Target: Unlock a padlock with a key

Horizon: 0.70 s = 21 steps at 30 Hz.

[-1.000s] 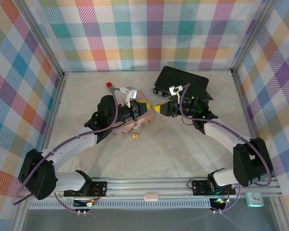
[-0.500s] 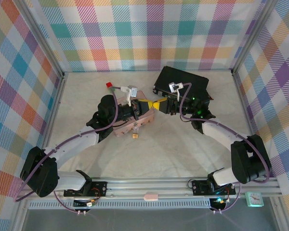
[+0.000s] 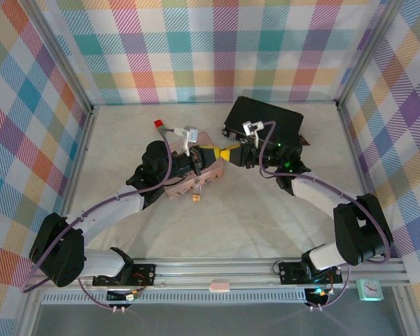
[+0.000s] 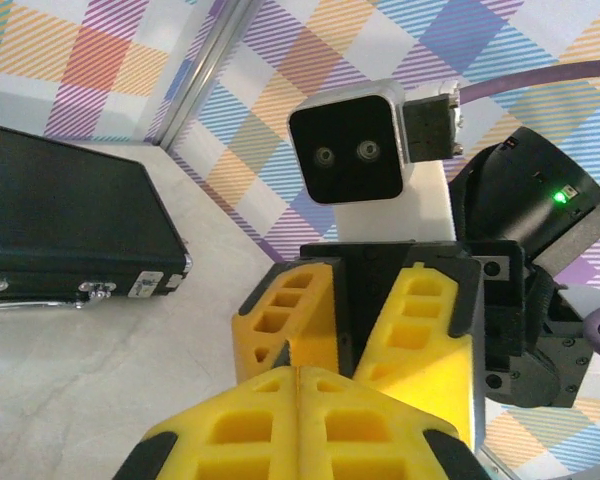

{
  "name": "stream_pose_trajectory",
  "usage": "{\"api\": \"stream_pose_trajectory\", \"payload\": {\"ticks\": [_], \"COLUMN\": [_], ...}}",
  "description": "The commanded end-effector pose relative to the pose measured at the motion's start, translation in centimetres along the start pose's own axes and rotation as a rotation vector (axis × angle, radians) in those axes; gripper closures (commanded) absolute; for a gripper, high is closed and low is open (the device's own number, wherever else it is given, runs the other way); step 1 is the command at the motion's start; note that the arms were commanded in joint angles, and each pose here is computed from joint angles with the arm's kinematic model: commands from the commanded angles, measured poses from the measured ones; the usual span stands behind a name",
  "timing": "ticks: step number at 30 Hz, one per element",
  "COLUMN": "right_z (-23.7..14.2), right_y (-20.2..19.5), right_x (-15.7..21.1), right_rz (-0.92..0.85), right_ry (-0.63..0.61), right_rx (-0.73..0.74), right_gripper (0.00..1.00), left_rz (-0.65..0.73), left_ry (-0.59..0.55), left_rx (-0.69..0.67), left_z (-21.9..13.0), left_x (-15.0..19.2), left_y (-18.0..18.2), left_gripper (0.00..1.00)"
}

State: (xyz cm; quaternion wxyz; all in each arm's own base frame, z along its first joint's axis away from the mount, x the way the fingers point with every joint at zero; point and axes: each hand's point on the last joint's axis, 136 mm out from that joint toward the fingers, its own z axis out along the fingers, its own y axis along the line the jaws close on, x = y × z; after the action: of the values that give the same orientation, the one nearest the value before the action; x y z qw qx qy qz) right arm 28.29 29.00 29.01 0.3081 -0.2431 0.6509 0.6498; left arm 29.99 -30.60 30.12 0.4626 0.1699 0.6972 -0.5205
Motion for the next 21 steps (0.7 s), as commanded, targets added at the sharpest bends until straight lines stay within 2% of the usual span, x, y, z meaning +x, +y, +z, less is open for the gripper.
{"api": "stream_pose_trajectory", "payload": {"ticks": [1,12,21], "right_z": [0.22,0.55,0.66], "right_y": [0.53,-0.17,-0.05], "right_x": [0.54,0.8,0.37], "right_rz": [-0.015,0.013,0.003], "right_ry": [0.017,0.021,0.011], "right_rx": [-0.035,-0.031,-0.039], "right_gripper": [0.72,0.75,0.85], "left_rz": [0.014,0.007,-0.021], "left_ry": [-0.07,-0.109,-0.099], "left_rx": [0.022,0.032,0.064], "left_z": [-0.61,-1.08,-0.54], "left_x": [-1.65,-2.31,-1.88], "left_y": [-0.85,-1.33,-1.49], "left_gripper": [1.0,1.0,1.0]}}
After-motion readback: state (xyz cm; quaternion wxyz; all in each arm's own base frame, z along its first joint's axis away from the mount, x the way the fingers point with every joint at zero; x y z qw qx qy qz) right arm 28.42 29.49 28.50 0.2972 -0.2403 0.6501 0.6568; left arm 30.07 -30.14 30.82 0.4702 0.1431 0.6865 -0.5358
